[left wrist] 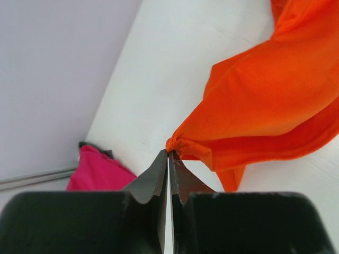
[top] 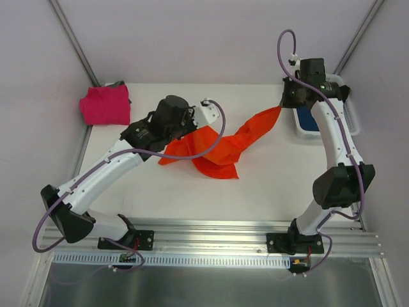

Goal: Fold and stack the t-shirts
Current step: Flatten the tshirt out

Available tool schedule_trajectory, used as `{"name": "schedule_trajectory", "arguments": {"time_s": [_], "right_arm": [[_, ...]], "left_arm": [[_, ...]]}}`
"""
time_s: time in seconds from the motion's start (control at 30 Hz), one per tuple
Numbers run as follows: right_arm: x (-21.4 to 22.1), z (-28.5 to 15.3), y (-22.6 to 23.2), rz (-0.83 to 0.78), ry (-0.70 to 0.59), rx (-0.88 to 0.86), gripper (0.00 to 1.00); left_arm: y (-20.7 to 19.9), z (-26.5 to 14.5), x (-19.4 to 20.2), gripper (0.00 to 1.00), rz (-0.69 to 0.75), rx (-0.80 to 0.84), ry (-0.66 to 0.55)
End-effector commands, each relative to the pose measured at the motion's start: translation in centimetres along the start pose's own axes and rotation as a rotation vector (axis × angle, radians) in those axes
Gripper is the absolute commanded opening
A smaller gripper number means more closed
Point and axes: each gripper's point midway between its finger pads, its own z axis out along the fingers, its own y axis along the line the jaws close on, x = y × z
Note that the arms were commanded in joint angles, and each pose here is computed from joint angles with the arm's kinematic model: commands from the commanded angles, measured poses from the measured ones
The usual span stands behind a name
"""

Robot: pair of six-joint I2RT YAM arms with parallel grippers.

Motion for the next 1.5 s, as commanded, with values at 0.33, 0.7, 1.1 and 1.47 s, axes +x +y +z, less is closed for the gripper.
{"name": "schedule_trajectory", "arguments": {"time_s": [0.33, 0.7, 1.1, 1.47], "right_arm": [[-7.1, -16.4, 1.8, -0.067, -0.443, -0.029, 0.01], [-3.9, -26.7, 3.2, 0.005, -0.619, -0.113, 0.01], [-7.8, -35.7, 3.6, -0.008, -0.867, -0.121, 0.00], [-12.0, -30.8, 3.1, -0.033, -0.817, -0.094, 0.01]], "left_arm": [[14.1, -9.7, 0.9, 0.00, -0.023, -0.406, -0.066], [15.9, -18.7, -0.7, 0.00, -0.092, -0.532, -0.244], [17.4, -22.4, -2.6, 0.00, -0.037, -0.604, -0.339], [17.8, -18.4, -2.0, 0.00, -0.023, -0.629, -0.291]]}}
